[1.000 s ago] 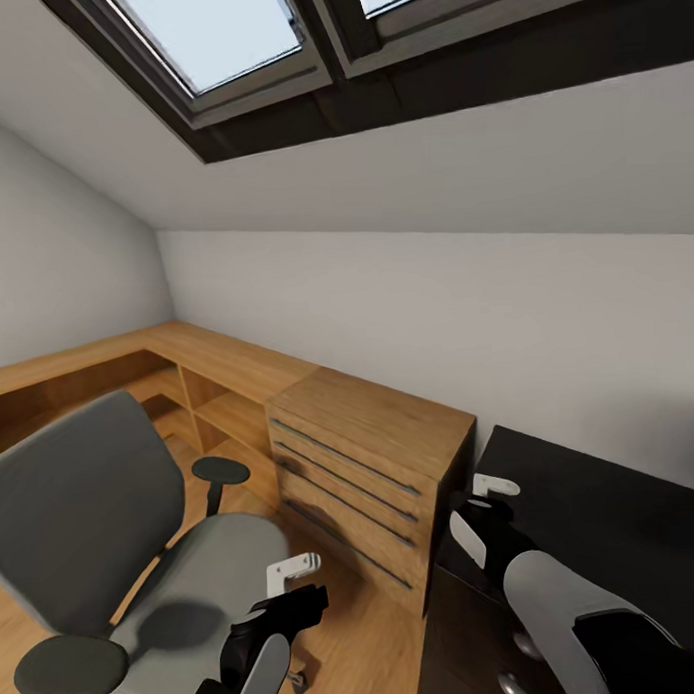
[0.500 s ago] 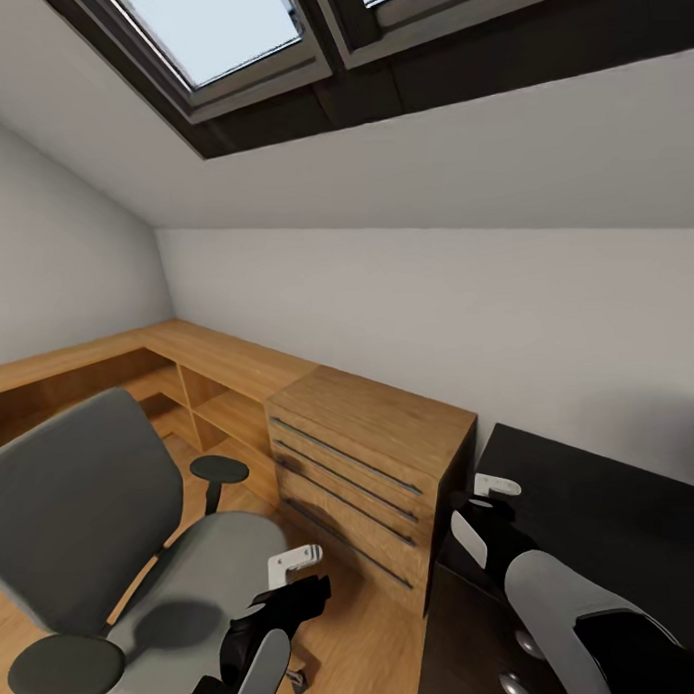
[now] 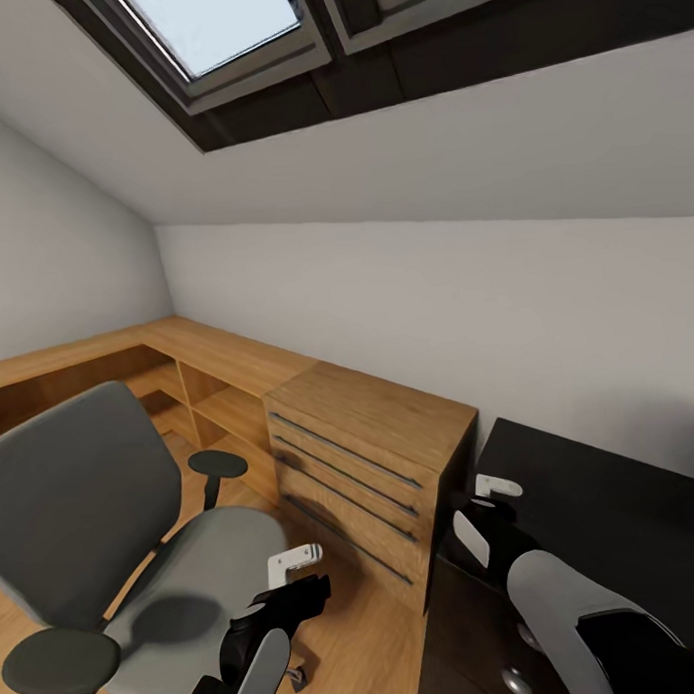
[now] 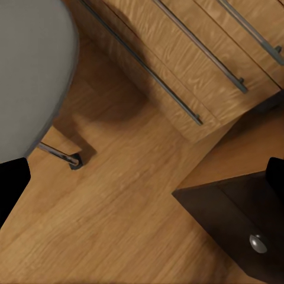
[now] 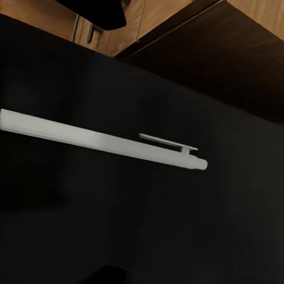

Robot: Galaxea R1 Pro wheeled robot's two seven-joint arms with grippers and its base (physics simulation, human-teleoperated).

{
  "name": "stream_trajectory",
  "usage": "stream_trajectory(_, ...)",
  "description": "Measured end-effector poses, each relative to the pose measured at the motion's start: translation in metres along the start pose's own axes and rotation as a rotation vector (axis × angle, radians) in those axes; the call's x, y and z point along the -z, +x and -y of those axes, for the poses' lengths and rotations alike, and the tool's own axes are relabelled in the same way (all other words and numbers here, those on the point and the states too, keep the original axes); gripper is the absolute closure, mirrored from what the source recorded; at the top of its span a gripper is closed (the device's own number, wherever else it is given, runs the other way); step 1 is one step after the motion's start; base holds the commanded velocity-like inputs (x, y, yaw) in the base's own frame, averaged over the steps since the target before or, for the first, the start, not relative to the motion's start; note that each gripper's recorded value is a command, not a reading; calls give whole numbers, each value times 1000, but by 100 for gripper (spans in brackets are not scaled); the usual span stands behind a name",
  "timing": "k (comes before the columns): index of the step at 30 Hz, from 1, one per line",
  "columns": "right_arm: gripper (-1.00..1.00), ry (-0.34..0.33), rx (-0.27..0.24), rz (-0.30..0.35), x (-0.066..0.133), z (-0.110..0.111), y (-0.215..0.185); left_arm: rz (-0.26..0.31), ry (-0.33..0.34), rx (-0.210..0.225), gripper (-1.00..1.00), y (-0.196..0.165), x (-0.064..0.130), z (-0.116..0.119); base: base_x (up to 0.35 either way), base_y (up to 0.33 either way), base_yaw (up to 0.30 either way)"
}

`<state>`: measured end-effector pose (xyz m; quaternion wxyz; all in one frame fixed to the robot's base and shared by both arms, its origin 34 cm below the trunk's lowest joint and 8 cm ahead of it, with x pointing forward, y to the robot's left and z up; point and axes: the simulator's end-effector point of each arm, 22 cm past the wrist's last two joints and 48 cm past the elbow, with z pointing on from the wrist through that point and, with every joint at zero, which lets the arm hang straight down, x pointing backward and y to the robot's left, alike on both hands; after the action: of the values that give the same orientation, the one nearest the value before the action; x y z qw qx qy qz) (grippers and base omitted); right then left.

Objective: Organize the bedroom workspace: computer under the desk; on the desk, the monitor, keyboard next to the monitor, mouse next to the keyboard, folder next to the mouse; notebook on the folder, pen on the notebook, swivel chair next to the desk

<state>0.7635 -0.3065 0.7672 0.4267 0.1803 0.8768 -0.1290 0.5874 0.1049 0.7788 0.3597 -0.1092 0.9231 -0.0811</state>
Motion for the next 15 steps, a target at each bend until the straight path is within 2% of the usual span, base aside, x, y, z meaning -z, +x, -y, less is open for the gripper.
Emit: stream_trajectory(15, -100, 0, 18, -31, -12, 1, 21, 0, 0, 0, -100, 12, -13, -4, 0, 0, 0)
